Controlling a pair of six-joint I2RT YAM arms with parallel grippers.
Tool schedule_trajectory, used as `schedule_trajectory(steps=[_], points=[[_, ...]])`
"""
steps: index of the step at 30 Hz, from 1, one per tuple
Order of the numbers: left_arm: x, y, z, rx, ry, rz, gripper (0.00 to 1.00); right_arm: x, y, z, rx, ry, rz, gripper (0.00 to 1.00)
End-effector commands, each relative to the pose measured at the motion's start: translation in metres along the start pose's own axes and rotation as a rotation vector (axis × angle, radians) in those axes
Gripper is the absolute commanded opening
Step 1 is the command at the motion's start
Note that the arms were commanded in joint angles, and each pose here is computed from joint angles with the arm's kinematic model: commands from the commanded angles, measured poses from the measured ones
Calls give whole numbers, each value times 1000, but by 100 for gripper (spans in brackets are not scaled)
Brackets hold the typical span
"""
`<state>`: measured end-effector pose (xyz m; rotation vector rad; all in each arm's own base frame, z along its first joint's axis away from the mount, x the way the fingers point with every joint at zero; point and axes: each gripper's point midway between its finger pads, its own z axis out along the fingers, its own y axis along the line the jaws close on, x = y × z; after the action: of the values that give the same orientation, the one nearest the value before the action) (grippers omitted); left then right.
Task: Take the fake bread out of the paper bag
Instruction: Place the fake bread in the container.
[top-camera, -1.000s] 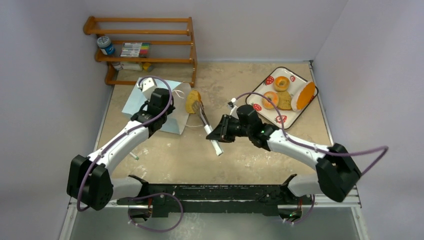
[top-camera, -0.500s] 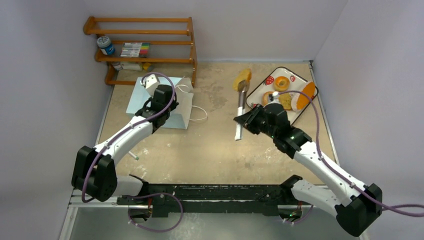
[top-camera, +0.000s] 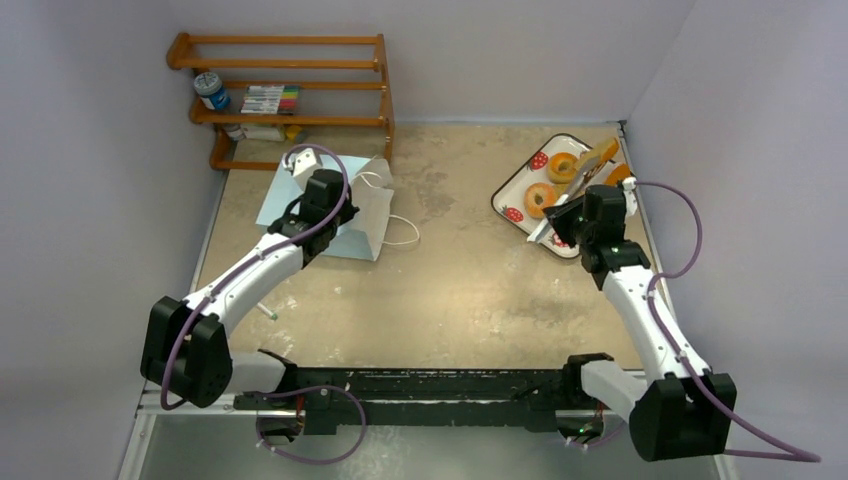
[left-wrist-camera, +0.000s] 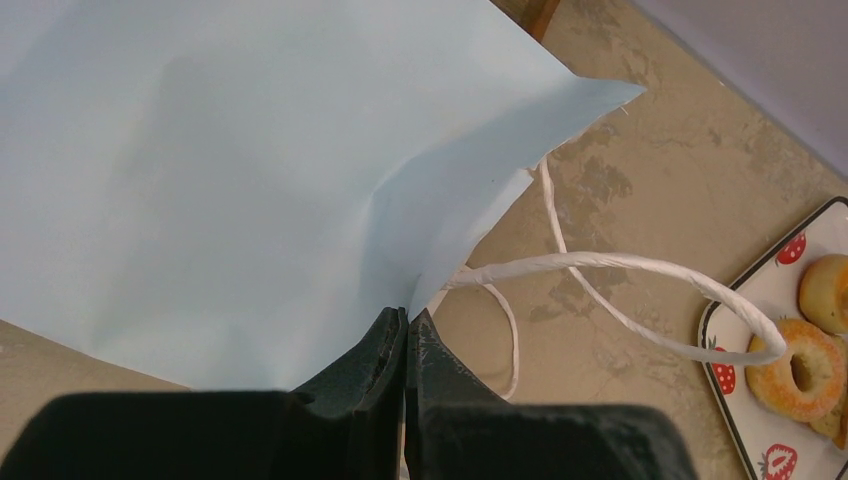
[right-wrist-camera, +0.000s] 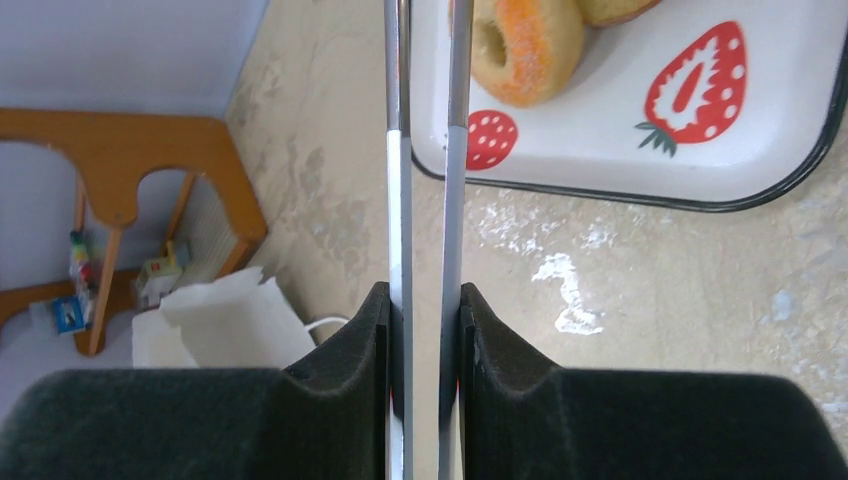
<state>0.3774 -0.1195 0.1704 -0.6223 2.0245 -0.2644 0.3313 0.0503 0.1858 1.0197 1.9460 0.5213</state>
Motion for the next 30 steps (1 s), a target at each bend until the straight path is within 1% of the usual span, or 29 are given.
schedule_trajectory(steps=[1, 4, 6, 11, 14, 21, 30], points=[[-26, -24, -14, 88, -43, -23, 0, -20, 8, 10, -59, -34, 12, 15], [-24, -25, -14, 95, -34, -21, 0, -18, -4, 21, -37, -14, 25, 21], [-23, -25, -14, 98, -30, -20, 0, -15, -10, 27, -29, 3, 30, 28], [-22, -26, -14, 102, -26, -20, 0, -4, -22, 37, -12, 57, 40, 40], [-22, -28, -14, 109, -25, -23, 0, -1, -25, 36, -11, 70, 44, 44], [-20, -29, -13, 116, -23, -32, 0, -2, -25, 26, -12, 67, 36, 45], [-19, -30, -14, 125, -20, -39, 0, -6, -24, 2, -20, 41, 30, 43]])
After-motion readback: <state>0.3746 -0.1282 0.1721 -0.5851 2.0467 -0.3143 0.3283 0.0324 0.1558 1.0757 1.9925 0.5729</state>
